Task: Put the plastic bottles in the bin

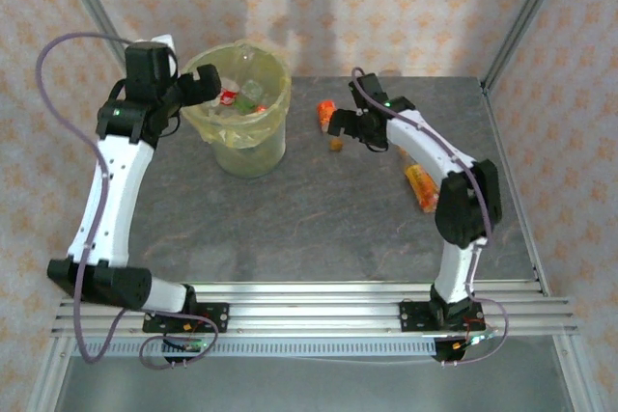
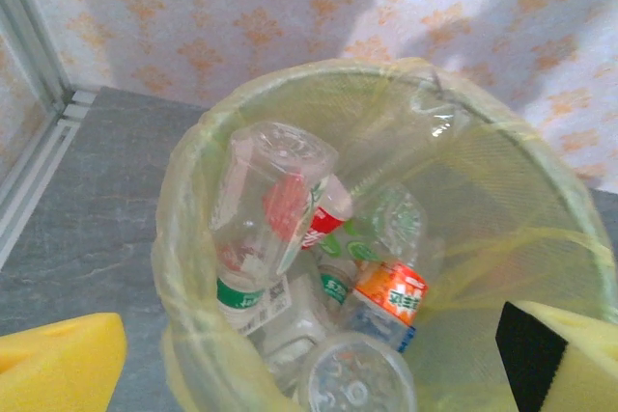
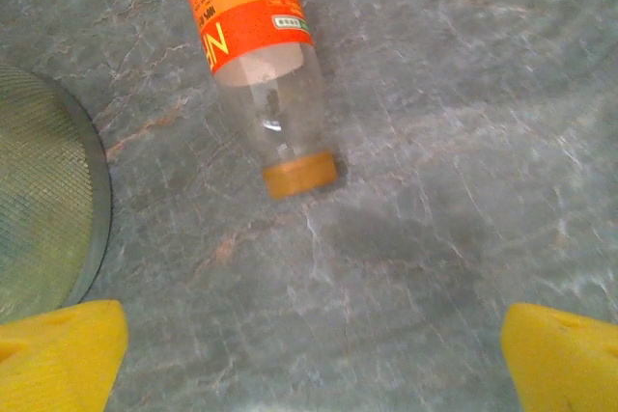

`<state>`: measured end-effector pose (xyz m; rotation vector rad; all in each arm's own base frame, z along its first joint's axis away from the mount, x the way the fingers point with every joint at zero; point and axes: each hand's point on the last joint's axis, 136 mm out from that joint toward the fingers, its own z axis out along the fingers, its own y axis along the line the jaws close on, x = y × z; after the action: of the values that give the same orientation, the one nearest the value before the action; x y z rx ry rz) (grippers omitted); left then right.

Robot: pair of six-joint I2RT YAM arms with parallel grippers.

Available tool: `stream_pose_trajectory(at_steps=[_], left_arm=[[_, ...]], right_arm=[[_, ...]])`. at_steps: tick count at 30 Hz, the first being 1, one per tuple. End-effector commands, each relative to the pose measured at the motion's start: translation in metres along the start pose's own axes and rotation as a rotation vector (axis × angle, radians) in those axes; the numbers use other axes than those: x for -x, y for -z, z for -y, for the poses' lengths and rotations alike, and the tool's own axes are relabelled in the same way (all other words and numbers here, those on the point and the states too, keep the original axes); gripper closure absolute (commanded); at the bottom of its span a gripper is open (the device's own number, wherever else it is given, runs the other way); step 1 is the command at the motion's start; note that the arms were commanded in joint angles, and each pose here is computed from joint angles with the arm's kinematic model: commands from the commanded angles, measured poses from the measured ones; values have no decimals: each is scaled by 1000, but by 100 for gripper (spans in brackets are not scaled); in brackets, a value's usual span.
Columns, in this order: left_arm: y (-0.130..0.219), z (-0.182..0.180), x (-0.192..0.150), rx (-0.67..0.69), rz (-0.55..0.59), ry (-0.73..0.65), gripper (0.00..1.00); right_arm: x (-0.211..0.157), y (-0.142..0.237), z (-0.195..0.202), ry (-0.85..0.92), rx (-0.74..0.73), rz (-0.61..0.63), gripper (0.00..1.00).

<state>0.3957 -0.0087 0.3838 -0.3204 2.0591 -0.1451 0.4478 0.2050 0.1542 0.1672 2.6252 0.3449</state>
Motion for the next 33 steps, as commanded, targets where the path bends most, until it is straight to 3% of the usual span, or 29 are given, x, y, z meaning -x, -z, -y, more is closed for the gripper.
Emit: stream_pose_trajectory(at_steps=[1, 17, 28, 33], left_arm=[[15, 6, 12, -59, 102, 68, 0], [28, 2, -3, -72, 106, 87, 0], [27, 0, -3, -57, 104, 79, 0], [28, 0, -3, -61, 104, 80, 0]], right_arm=[[-1, -17, -5, 84, -25, -49, 1], [-12, -98, -4, 207, -69, -172, 5], [-13, -121, -10, 218, -34, -179, 17], [-13, -129, -12, 219, -22, -181, 27]])
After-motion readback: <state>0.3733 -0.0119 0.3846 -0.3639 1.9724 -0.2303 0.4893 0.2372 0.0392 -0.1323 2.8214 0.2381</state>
